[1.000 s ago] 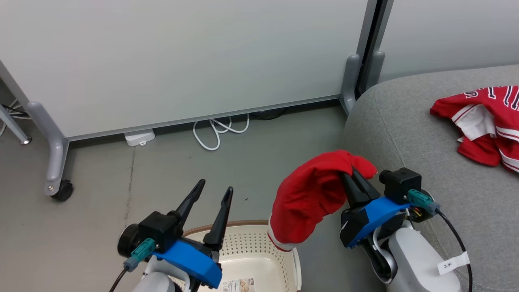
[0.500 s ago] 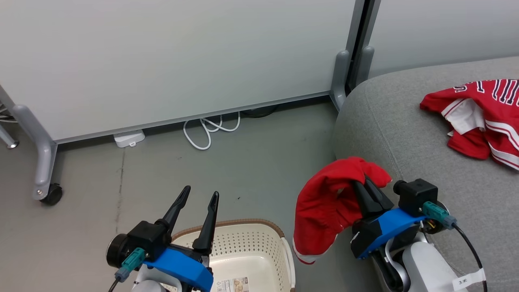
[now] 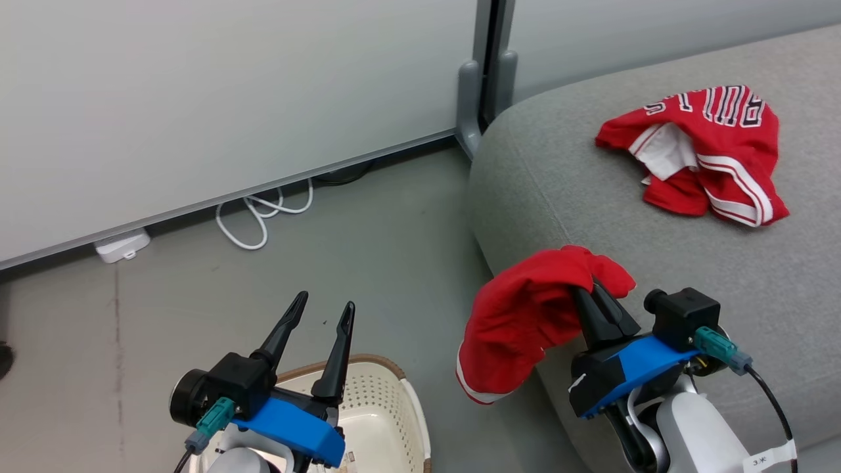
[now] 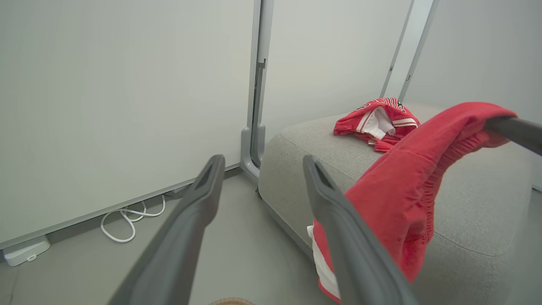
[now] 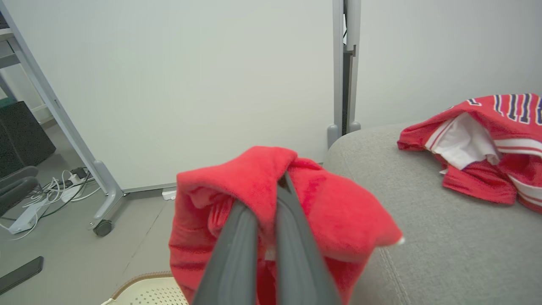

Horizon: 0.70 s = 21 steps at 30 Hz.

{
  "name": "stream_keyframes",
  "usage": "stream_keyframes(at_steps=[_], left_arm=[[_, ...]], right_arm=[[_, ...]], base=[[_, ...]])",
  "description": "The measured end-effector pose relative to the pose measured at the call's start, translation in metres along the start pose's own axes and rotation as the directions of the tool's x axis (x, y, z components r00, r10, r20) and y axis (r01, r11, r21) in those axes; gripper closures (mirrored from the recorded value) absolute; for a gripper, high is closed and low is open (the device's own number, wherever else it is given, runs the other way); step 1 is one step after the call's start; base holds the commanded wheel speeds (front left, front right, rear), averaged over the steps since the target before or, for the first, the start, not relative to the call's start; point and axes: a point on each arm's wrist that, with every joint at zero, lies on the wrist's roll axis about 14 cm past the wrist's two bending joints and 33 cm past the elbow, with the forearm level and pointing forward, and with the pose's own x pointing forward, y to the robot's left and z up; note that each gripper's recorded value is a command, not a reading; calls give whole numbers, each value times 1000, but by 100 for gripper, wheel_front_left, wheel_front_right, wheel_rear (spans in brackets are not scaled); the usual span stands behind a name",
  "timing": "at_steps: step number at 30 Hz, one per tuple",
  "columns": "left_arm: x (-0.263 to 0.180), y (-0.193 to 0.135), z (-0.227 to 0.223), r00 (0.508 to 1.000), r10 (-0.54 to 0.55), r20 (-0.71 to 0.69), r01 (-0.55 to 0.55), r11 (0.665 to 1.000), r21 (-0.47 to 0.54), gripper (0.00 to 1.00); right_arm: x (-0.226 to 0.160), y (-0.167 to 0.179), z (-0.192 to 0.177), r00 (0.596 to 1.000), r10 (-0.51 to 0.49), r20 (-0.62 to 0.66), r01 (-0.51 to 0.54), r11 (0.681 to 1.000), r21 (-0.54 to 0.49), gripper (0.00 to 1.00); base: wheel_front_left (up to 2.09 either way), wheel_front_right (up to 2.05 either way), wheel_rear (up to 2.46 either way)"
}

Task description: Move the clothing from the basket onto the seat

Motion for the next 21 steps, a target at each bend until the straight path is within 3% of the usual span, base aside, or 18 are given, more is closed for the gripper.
stream_keyframes(at_steps=[8, 21], left_arm=[[26, -36, -10, 991, -134, -23, 134, 991, -7, 0], [54, -87, -23, 948, -315, -53, 314, 949, -23, 0]], right_arm=[[-27, -40, 6, 992, -127, 19, 127, 992, 4, 100], [-74, -86, 16, 954, -297, 50, 296, 955, 12, 100]], base=[[0, 0, 0], [0, 0, 0]])
